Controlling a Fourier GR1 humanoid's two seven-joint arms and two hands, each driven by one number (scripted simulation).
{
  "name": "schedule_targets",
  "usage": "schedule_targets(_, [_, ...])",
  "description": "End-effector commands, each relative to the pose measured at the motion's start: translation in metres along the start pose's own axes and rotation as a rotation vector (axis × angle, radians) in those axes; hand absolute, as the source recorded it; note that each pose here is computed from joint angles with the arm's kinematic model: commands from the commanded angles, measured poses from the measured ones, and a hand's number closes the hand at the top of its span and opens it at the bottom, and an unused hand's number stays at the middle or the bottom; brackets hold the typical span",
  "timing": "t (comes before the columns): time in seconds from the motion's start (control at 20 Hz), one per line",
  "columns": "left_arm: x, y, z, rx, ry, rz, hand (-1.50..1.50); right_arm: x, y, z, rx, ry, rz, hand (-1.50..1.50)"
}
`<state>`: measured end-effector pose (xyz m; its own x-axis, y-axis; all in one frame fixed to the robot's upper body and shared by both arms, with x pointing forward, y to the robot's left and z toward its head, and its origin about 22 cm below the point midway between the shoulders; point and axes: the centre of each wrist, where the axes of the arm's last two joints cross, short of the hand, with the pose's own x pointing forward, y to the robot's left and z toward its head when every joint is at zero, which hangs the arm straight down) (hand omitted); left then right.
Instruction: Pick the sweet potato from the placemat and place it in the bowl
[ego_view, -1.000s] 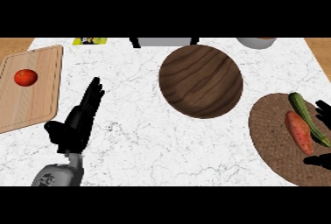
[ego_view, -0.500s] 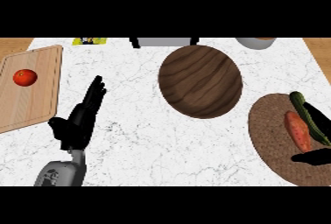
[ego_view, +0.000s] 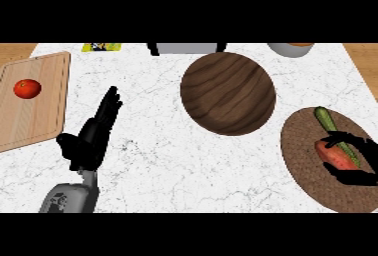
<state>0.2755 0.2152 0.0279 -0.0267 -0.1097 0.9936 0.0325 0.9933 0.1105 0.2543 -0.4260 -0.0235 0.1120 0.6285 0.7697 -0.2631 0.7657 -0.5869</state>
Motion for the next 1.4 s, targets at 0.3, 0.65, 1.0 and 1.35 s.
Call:
schedule_targets(0.3, [0.005, -0.016, -0.007, -0.092, -0.019, -0.001, 0.0, 0.104, 0.073, -0.056, 0.797, -0.612, 0.122, 1.5])
schedule_targets(0.65, [0.007, -0.01, -0.006, -0.027, 0.002, 0.005, 0.0, 0.135, 0.105, -0.031, 1.036, -0.977, -0.045, 1.5])
schedule_targets(1.0, [0.002, 0.006, 0.0, 0.017, 0.015, 0.01, 0.0, 0.173, 0.045, 0.0, 0.895, -1.278, -0.083, 1.5])
schedule_targets(1.35, [-0.003, 0.0, 0.002, 0.012, 0.017, 0.007, 0.0, 0.223, -0.034, 0.024, 0.743, -1.315, 0.004, 1.5])
